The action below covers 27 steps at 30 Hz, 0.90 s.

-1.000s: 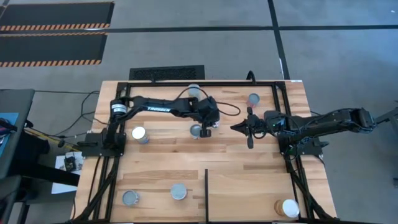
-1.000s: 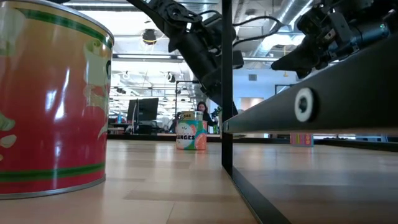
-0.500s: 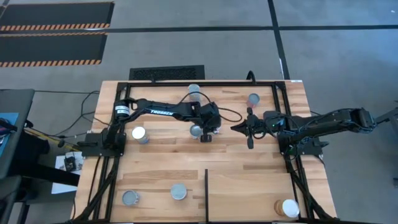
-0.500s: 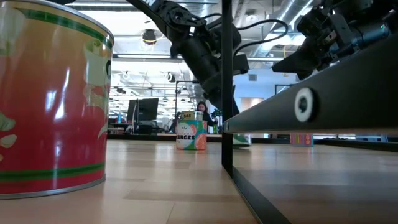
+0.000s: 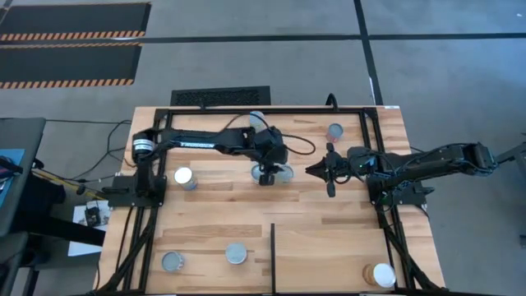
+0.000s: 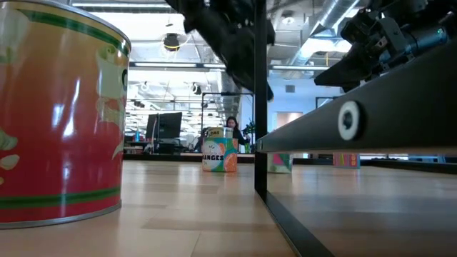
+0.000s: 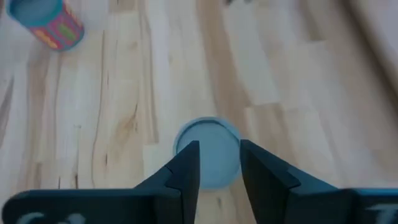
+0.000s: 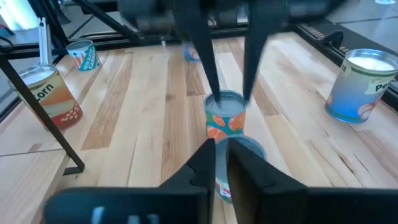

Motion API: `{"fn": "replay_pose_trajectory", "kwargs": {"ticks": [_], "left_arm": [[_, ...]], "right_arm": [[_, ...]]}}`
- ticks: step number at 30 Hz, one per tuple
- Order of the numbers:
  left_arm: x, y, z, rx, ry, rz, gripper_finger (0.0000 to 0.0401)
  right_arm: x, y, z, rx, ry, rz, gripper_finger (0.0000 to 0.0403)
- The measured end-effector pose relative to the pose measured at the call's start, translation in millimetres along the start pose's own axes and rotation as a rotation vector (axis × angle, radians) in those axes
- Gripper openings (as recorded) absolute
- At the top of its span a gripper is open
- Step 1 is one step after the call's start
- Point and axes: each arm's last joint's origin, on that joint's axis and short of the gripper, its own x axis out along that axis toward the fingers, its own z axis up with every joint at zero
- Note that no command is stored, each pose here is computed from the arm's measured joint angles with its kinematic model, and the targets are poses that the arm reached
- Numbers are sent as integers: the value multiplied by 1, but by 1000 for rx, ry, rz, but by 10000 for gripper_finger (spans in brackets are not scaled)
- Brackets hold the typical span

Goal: Pick and place cans onto a shelf
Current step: Put the canned peas on the shelf

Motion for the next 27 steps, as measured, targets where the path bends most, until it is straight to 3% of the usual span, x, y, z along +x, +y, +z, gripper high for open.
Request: {"fn": "replay_pose_trajectory", "kwargs": {"ticks": [4, 8, 10, 17, 27], "left_arm": [[-22, -6, -2, -3, -32, -22, 91], [-41, -12, -17, -22, -192, -30, 32], [-48, -15, -35, -57, -254, -15, 9], [-80, -34, -94, -156, -480, 70, 8], [-109, -52, -163, -208, -671, 192, 0]], "right_arm": [[1, -1, -1, 0, 12, -21, 94], [4, -1, -5, 7, 35, -29, 101], [7, 1, -7, 2, 53, -28, 89], [26, 11, 5, -50, 163, -17, 9], [73, 20, 29, -53, 439, -58, 108]]}}
